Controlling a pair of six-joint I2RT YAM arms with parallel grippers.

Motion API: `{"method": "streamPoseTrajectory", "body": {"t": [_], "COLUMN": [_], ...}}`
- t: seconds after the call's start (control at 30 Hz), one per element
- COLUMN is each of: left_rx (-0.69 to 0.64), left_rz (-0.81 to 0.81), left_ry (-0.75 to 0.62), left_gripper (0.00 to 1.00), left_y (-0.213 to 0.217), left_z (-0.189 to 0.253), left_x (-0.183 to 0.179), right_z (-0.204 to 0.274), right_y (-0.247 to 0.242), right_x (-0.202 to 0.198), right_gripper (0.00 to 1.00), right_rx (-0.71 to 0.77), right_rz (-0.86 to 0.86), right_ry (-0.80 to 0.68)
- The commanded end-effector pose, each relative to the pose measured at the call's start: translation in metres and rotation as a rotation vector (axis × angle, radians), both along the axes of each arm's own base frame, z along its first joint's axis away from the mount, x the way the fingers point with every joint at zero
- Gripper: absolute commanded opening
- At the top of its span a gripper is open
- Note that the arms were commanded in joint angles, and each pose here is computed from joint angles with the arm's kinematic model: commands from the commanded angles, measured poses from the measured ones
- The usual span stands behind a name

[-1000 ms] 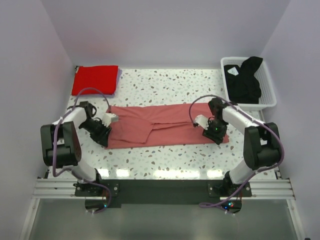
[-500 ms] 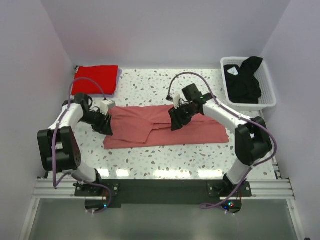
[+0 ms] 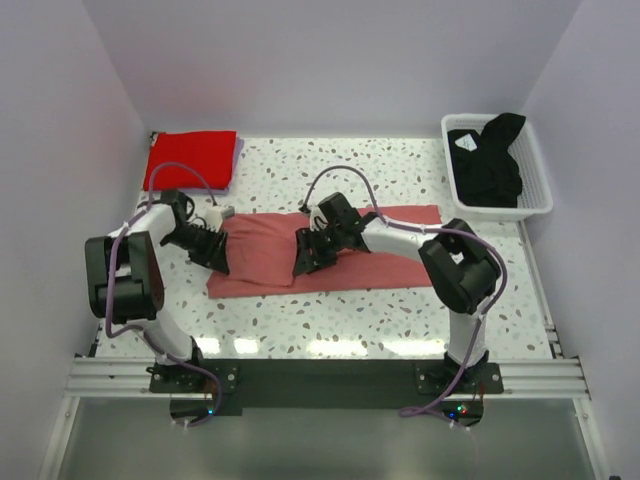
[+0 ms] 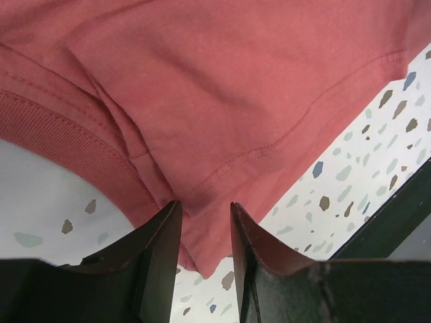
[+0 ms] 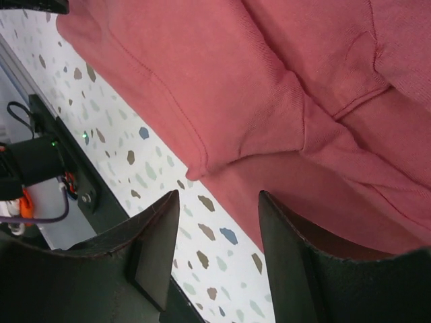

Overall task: Fold and stack the t-shirts
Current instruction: Fold the tshirt

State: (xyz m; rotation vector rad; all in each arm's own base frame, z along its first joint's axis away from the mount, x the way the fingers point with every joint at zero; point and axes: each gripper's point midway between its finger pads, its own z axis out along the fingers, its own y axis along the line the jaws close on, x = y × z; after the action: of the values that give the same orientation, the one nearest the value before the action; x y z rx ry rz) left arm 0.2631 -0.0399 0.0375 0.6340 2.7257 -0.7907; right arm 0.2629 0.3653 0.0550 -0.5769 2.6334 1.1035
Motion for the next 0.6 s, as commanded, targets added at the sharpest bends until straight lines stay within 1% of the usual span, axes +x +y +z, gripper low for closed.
{"method": "streamPoseTrajectory", "body": {"t": [0.0, 0.27, 0.57], "left_rx": [0.027, 0.034, 0.030], "left_rz": [0.014, 0.012, 0.000], "left_ry": [0.006, 0.028, 0.005], "left_gripper": [0.40, 0.39, 0.33], "left_y": [0.003, 0.002, -0.002], "left_z": [-0.008, -0.018, -0.013], "left_x": [0.003, -0.011, -0.008], "right_z": [0.000, -0.020, -0.026], "right_y": [0.012, 0.027, 0.037], "right_x": [0.009, -0.010, -0.014], "right_gripper": [0.55, 0.56, 0.52], "right_rx": [0.042, 0.032, 0.039], "right_rz": [-0.094, -0.093, -0.099], "right_ry": [0.040, 0.112, 0.169]}}
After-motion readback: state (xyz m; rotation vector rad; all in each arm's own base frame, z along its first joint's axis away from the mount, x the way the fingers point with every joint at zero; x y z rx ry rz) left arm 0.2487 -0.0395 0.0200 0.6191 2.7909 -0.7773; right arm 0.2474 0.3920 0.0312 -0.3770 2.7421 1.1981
